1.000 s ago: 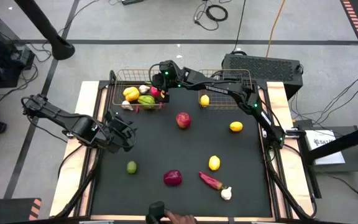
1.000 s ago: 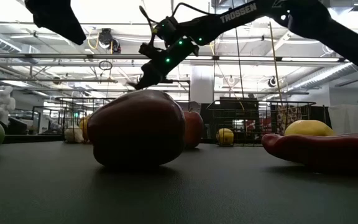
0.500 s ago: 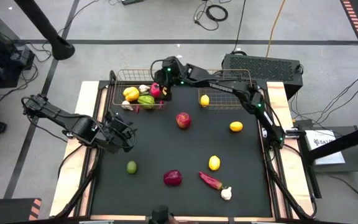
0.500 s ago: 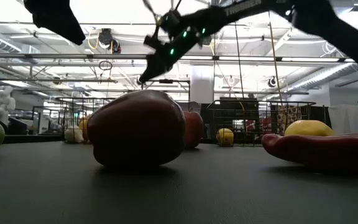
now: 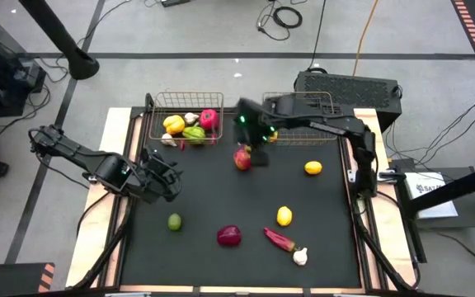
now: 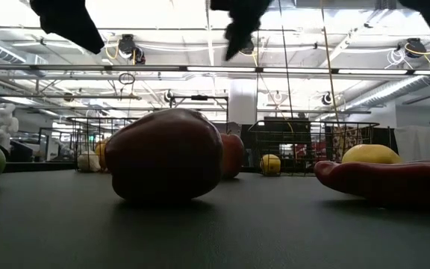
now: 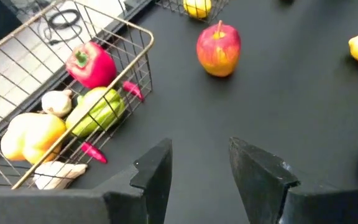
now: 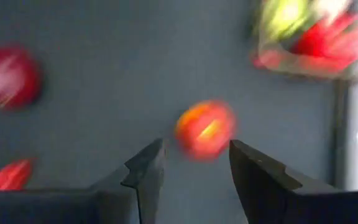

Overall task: Sort produce into baskets
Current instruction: Put the red chili pepper into the left wire basket

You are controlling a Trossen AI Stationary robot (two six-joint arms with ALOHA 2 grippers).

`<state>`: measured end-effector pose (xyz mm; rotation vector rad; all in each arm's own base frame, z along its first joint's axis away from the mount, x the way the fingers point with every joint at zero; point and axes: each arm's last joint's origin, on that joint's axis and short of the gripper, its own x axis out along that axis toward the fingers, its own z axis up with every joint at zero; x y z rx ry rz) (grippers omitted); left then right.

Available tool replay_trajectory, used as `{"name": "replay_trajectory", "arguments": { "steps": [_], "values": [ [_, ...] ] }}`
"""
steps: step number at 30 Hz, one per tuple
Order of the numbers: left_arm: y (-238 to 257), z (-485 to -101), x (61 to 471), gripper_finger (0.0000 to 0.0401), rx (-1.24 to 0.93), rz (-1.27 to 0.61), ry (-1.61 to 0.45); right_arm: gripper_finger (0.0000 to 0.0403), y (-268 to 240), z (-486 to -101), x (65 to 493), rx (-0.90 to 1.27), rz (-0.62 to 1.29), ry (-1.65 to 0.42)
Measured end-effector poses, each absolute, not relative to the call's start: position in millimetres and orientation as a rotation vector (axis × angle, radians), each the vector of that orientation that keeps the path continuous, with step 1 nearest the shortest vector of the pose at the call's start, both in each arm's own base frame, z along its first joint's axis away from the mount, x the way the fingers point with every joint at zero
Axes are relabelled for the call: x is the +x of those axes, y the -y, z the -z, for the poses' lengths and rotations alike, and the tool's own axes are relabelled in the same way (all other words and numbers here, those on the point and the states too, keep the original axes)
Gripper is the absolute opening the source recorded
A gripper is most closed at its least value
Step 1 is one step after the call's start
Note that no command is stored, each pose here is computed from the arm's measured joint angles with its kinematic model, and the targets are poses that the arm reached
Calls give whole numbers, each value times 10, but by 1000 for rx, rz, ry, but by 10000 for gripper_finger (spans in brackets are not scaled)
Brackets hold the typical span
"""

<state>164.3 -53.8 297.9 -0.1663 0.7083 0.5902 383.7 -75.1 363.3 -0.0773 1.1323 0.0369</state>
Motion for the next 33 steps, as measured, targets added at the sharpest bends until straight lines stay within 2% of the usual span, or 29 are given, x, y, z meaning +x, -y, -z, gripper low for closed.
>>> {"name": "replay_trajectory", "arguments": {
  "steps": [2,7,16,22,33],
  "values": [
    [551,-2989,1677,166,-179,-591,-678,171,595,-3606,3737,-39,-58,-1193],
    [575,-2988,1733,166,-196,-586,-654,171,253,-3473,3529,-19,-69,-1163],
    [638,-2900,1874,166,-202,-606,-659,171,-46,-2818,3083,50,17,-979],
    [717,-2781,2085,167,-152,-630,-639,171,-82,-2522,2897,67,25,-1027],
    [860,-2447,2537,167,-30,-590,-667,171,-80,-2533,2910,6,-8,-976]
  ]
}}
